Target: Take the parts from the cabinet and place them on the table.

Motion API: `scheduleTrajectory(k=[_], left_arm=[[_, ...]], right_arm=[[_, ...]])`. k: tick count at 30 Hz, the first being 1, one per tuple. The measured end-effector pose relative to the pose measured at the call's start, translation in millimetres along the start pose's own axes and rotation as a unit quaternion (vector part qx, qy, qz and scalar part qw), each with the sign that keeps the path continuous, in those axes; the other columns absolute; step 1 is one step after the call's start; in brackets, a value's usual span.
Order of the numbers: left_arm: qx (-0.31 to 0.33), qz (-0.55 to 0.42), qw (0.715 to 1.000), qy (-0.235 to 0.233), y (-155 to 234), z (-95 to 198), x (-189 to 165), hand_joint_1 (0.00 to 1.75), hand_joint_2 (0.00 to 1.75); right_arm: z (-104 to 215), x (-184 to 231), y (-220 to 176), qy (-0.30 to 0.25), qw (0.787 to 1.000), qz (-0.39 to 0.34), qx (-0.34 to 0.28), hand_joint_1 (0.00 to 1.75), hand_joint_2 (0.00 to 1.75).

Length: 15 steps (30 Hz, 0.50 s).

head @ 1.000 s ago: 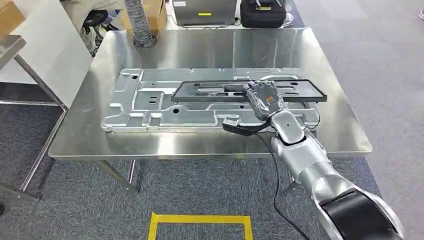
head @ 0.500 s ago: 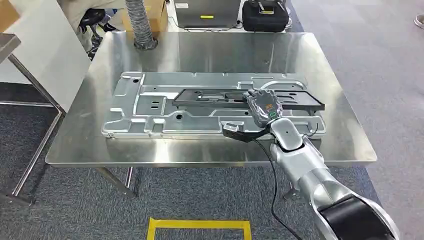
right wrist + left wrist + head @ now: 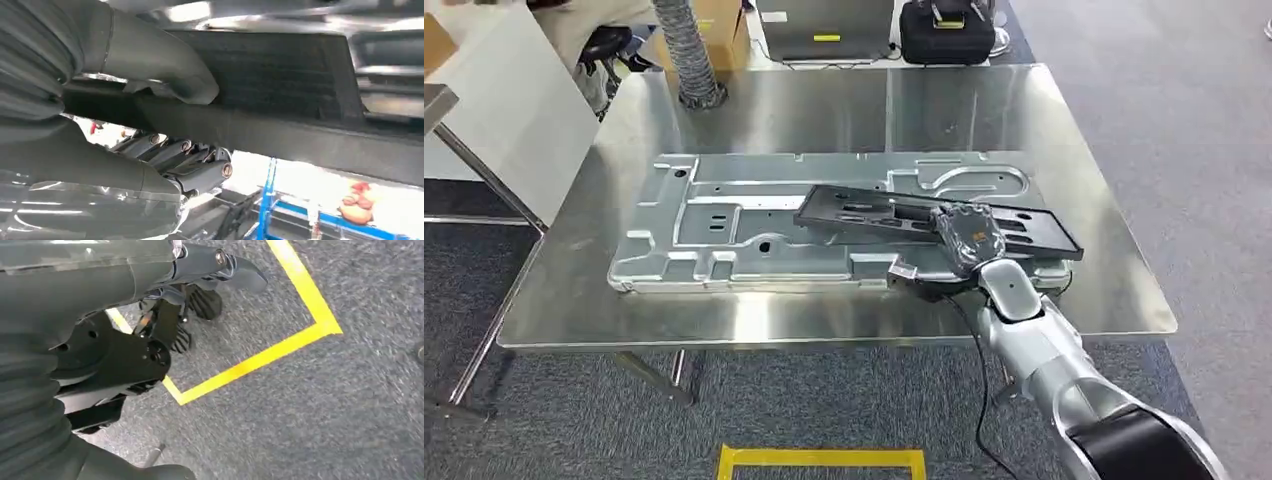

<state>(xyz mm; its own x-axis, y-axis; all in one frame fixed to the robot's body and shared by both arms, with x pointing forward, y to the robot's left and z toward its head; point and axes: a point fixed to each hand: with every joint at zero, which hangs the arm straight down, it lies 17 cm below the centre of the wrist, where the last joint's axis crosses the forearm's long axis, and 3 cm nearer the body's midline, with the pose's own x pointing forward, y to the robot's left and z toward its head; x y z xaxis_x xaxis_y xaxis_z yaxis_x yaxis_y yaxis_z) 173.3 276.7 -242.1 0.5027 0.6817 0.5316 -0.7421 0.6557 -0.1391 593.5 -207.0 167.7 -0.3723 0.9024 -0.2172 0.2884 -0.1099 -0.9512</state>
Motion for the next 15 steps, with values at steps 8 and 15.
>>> scheduleTrajectory(k=[8, 15], left_arm=[[0.002, -0.001, 1.000, 0.004, 1.9, -0.6, -0.7, 0.00, 1.75], [0.000, 0.000, 1.000, 0.004, 1.5, -1.0, 0.1, 0.00, 1.75]], right_arm=[[9.0, 0.1, 15.4, 0.004, 1.000, -0.010, 0.018, 1.75, 1.75], [11.7, -6.8, 19.8, 0.014, 0.999, -0.015, 0.025, 1.75, 1.75]])
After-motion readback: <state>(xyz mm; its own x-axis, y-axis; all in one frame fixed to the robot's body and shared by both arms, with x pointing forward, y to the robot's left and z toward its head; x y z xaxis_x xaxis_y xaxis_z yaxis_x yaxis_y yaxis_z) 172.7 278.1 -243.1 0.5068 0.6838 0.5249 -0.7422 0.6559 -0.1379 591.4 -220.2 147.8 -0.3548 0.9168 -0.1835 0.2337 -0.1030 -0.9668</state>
